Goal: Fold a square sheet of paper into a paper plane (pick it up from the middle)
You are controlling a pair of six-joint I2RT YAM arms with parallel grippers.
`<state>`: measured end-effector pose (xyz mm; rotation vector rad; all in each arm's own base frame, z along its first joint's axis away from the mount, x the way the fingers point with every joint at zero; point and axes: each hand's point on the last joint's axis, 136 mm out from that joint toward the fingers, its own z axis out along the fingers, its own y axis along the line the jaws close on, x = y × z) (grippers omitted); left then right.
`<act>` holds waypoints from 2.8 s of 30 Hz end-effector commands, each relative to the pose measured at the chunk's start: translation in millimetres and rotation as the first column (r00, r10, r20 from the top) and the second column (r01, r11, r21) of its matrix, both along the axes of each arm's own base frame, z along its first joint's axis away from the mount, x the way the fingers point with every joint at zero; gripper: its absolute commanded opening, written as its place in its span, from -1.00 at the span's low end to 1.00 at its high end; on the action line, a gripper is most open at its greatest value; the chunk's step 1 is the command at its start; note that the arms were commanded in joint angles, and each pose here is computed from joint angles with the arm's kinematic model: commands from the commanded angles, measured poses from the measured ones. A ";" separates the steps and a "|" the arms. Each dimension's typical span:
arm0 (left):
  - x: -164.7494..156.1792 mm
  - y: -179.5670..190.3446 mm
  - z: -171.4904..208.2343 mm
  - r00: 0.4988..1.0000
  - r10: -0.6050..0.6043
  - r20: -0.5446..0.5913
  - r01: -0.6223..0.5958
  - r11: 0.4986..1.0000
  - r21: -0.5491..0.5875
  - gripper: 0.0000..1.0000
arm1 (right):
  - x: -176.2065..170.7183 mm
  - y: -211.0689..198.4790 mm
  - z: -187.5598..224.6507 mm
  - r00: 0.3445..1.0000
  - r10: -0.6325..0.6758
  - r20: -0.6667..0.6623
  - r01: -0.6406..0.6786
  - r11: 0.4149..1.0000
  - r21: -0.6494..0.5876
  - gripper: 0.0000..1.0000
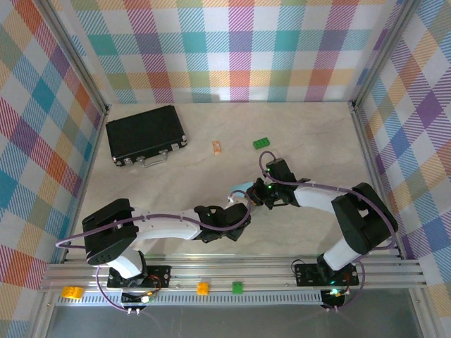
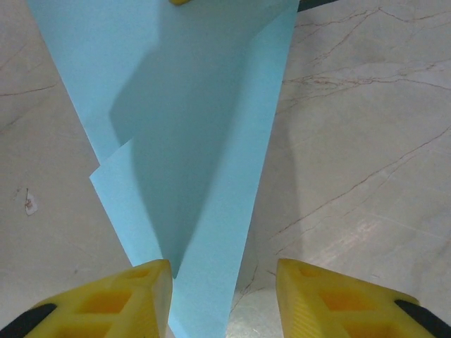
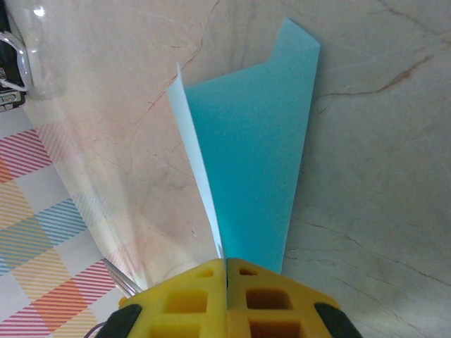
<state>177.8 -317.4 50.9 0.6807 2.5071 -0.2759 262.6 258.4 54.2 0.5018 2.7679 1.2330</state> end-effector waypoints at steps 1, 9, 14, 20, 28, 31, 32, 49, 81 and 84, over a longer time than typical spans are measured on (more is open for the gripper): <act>0.1 -1.7 16.7 1.000 0.004 0.014 -0.003 1.000 -0.018 -0.15 | -4.1 -4.8 4.1 1.000 -0.002 0.027 0.002 1.000 0.001 -1.00; 0.5 5.9 18.4 0.999 0.033 0.028 -0.033 0.999 -0.029 -0.15 | -4.8 -14.3 8.9 0.999 -0.011 0.052 0.013 0.999 -0.049 -1.00; 1.0 4.9 18.6 0.999 0.037 0.028 -0.036 0.998 -0.042 -0.15 | -5.2 -10.3 7.7 0.998 -0.007 0.057 0.007 1.000 -0.016 -1.00; 9.9 1.1 29.5 0.993 0.083 0.086 -0.071 0.988 -0.135 -0.22 | -5.4 -5.2 7.1 0.999 0.002 0.053 -0.002 1.000 0.015 -1.00; -6.0 -10.5 25.6 0.997 -0.047 0.064 0.059 0.980 -0.192 -0.20 | -7.5 -1.2 5.2 0.999 0.019 0.050 -0.021 0.999 0.041 -1.00; -9.0 -9.8 26.0 0.995 -0.068 0.066 0.080 0.976 -0.201 -0.09 | -7.7 1.2 5.4 0.999 0.015 0.051 -0.018 0.998 0.067 -1.00; -8.9 -9.3 26.3 0.995 -0.069 0.071 0.082 0.976 -0.203 -0.01 | -7.8 1.3 4.7 0.999 0.014 0.047 -0.017 0.998 0.068 -1.00; 2.4 -1.8 -7.2 0.996 -0.076 0.055 0.073 0.996 0.053 -0.27 | -3.6 7.4 10.0 0.999 0.022 0.046 -0.026 0.996 0.091 -1.00; 8.8 8.7 -17.4 0.988 -0.067 0.138 0.035 0.973 0.226 -0.63 | -5.4 8.9 6.0 1.000 0.021 0.016 -0.022 0.995 0.094 -1.00; 8.9 5.7 -13.7 0.988 -0.063 0.143 0.034 0.979 0.200 -0.60 | -5.5 8.7 5.8 1.000 0.020 0.016 -0.022 0.995 0.094 -1.00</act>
